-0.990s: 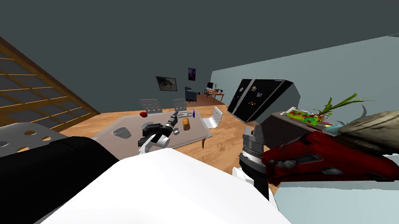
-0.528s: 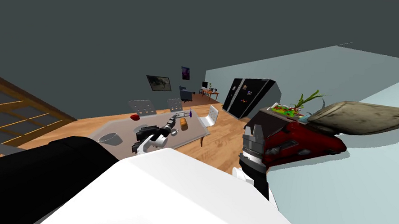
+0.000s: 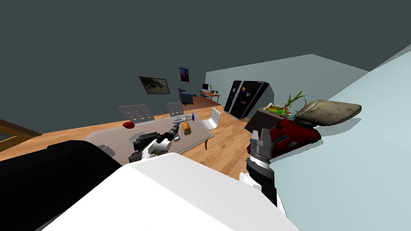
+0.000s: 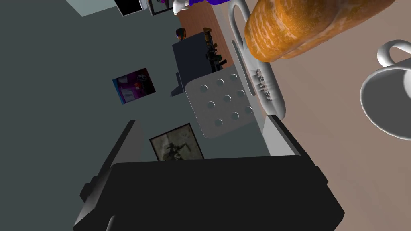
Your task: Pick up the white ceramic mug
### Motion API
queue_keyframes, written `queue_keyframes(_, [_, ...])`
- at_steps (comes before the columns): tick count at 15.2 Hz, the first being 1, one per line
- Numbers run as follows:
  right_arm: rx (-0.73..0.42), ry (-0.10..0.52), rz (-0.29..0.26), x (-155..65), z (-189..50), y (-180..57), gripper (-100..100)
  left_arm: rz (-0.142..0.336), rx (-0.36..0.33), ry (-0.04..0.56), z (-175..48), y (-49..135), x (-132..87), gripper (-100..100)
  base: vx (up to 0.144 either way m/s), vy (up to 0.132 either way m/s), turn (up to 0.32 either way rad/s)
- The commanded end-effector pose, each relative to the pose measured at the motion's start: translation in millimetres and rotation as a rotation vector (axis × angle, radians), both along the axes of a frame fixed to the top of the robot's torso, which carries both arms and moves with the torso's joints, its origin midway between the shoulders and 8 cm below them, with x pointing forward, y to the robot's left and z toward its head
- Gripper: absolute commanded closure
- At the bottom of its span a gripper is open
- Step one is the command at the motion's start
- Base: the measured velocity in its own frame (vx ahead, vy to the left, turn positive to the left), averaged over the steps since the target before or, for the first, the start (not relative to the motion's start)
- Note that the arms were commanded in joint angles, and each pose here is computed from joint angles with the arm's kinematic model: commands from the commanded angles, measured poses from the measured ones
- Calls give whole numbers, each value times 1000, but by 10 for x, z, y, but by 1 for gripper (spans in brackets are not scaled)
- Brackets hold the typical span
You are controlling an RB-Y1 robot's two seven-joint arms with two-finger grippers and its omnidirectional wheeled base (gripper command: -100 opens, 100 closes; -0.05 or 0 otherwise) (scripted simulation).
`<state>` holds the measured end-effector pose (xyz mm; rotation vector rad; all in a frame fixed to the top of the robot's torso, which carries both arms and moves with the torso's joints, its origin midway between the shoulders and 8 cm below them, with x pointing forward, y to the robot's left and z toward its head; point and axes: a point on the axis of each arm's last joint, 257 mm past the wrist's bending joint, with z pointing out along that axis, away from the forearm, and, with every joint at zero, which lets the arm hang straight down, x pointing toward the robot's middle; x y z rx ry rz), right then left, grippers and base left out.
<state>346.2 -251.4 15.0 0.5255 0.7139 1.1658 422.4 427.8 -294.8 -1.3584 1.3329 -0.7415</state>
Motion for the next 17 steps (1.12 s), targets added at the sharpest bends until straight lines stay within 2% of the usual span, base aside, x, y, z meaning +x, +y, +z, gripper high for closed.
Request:
queue_keyframes(1, [0, 0, 0, 0, 0, 0, 0, 13, -7, 39, -139, 85, -34, -100, -31, 31, -70])
queue_keyframes(2, [0, 0, 0, 0, 0, 0, 0, 36, -16, 95, -304, 225, -86, -100, -38, 29, -235])
queue_keyframes(3, [0, 0, 0, 0, 0, 0, 0, 41, -21, 114, -382, 242, -118, -100, -43, 44, -238])
queue_keyframes(4, [0, 0, 0, 0, 0, 0, 0, 63, -28, 154, -503, 378, -165, -100, -49, 66, -279])
queue_keyframes(6, [0, 0, 0, 0, 0, 0, 0, 70, -37, 188, -616, 394, -220, -100, -43, 63, -161])
queue_keyframes(7, [0, 0, 0, 0, 0, 0, 0, 98, -50, 241, -793, 543, -311, -100, -41, 46, -258])
queue_keyframes(9, [0, 0, 0, 0, 0, 0, 0, 100, -55, 260, -838, 540, -337, -100, -33, 36, -159])
queue_keyframes(10, [0, 0, 0, 0, -1, -1, 0, 128, -70, 313, -1006, 681, -441, -100, -31, 28, -224])
queue_keyframes(13, [0, 0, 0, 0, -1, -1, 0, 130, -75, 331, -1047, 677, -469, -100, -28, 30, -95])
queue_keyframes(14, [0, 0, 0, 0, -1, -1, 0, 158, -94, 388, -1216, 807, -592, -100, -28, 24, -218])
queue_keyframes(15, [0, 0, 0, 0, 0, 0, 0, 160, -98, 400, -1241, 802, -613, -100, -38, 36, -244])
queue_keyframes(16, [0, 0, 0, 0, 0, 0, 0, 183, -112, 435, -1332, 916, -692, -100, -45, 60, -311])
queue_keyframes(17, [0, 0, 0, 0, 0, 0, 0, 189, -122, 465, -1416, 917, -761, -100, -43, 72, -261])
